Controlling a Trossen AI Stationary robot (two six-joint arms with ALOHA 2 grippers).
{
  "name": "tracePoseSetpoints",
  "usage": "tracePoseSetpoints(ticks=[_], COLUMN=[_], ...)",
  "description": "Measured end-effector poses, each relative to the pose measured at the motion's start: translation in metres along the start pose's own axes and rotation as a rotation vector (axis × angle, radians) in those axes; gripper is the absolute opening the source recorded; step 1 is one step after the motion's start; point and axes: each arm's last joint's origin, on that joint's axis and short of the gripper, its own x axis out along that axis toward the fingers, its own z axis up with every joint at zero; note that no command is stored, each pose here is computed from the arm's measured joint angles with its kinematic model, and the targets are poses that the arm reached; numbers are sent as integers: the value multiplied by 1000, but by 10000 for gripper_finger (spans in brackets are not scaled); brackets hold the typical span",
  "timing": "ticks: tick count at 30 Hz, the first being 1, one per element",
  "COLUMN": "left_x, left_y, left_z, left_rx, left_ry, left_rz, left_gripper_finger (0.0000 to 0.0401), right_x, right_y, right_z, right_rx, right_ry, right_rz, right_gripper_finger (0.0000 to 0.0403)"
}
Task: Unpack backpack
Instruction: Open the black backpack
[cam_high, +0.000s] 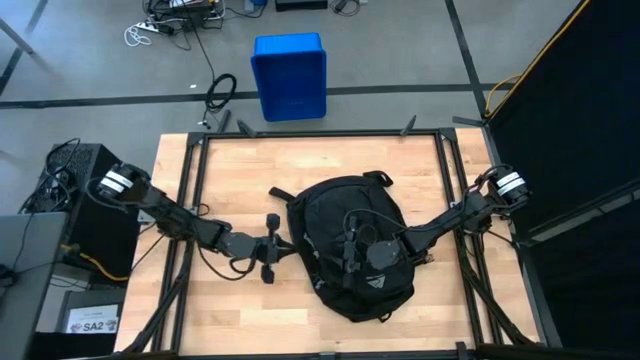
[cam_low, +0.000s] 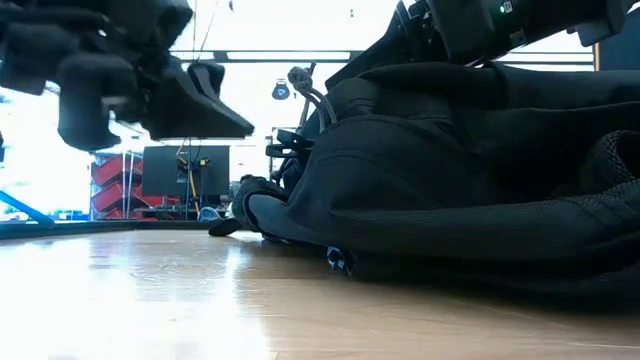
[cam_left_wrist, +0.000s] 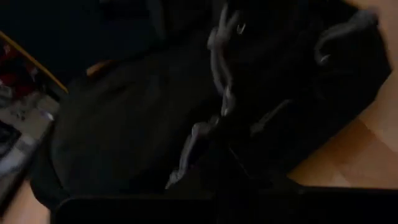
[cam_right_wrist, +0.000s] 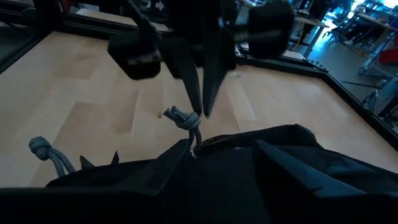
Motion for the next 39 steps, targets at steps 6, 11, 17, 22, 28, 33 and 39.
tracePoseSetpoints(ticks=[6, 11, 17, 22, 28, 33, 39], left_x=[22, 34, 42, 55, 70, 71, 71], left_y=[6, 7, 4, 1, 2, 2, 2], left_z=[0, 3, 3, 4, 7, 8, 8], left_rx=[-59, -80, -82, -101, -44, 8, 56], left_ry=[-58, -70, -61, -47, -41, -44, -45], left_rz=[2, -25, -28, -27, -5, -3, -4], left_gripper_finger=[18, 74, 138, 163, 164, 132, 51], right_x=[0, 0, 1, 3, 3, 0, -5], right_y=[0, 0, -2, -5, -5, 0, 4], right_z=[0, 0, 1, 1, 1, 0, 1], right_rx=[-1, -10, -24, -23, -21, -32, -31], right_ry=[0, -1, -4, -6, -4, -2, -5], right_rz=[0, -1, -6, -15, -16, -4, -34], right_gripper_finger=[150, 148, 147, 147, 140, 138, 144])
